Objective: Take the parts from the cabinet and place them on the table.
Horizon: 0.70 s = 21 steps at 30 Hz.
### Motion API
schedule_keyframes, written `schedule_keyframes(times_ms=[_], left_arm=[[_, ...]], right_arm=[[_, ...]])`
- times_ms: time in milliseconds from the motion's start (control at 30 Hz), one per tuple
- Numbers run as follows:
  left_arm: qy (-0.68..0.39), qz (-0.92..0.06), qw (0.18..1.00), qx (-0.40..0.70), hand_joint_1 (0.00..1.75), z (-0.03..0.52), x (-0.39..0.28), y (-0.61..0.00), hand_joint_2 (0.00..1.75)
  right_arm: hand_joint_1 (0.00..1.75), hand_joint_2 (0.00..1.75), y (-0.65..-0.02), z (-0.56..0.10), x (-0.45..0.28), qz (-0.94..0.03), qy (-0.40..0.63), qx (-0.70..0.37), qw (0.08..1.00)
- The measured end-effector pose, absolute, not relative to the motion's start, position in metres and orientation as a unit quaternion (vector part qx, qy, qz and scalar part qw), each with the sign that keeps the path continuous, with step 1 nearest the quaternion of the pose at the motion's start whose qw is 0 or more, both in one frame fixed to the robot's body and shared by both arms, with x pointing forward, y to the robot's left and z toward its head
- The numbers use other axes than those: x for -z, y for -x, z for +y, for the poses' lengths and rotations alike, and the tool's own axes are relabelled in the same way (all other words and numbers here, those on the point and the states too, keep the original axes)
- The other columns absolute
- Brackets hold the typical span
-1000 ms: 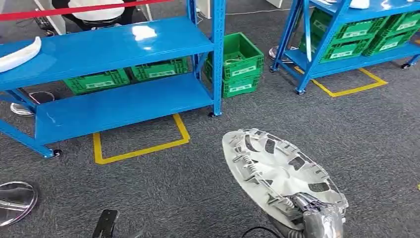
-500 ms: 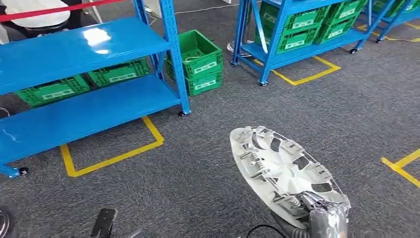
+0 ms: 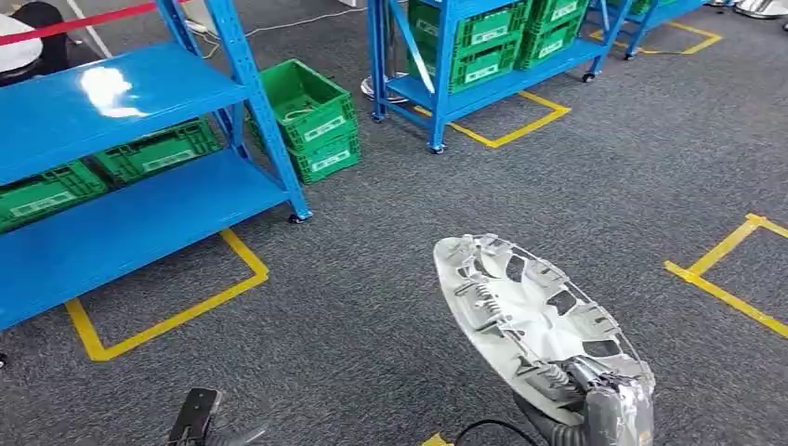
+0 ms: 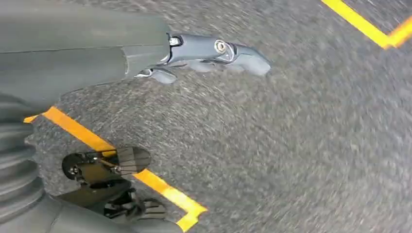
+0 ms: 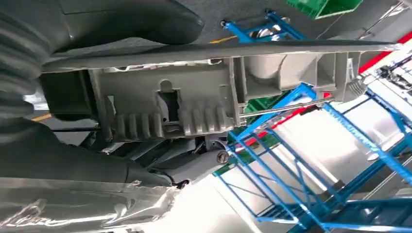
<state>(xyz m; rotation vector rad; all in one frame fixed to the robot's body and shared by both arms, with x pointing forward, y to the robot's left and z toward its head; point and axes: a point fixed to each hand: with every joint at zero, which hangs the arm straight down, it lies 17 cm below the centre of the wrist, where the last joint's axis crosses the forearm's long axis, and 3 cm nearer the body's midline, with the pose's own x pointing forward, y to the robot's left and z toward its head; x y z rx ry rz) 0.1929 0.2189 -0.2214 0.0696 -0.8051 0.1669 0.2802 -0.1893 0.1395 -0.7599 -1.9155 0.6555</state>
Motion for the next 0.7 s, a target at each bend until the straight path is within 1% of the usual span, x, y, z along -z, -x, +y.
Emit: schedule_keyframes(times_ms=[133, 267, 700], left_arm=[[-0.034, -0.395, 0.915, -0.081, 0.00, 0.218, 0.220, -0.198, 1.75], [-0.038, -0.388, 0.917, -0.079, 0.00, 0.219, 0.223, -0.189, 1.75], [-0.045, -0.380, 0.920, -0.081, 0.00, 0.218, 0.224, -0.189, 1.75]], right_arm=[[1.75, 1.75, -0.284, -0.186, -0.143, -0.785, 0.313, -0.266, 0.463], [1.75, 1.75, -0.287, -0.181, -0.147, -0.791, 0.312, -0.260, 0.458], [1.75, 1.75, -0.285, -0.187, -0.149, -0.791, 0.322, -0.243, 0.460]])
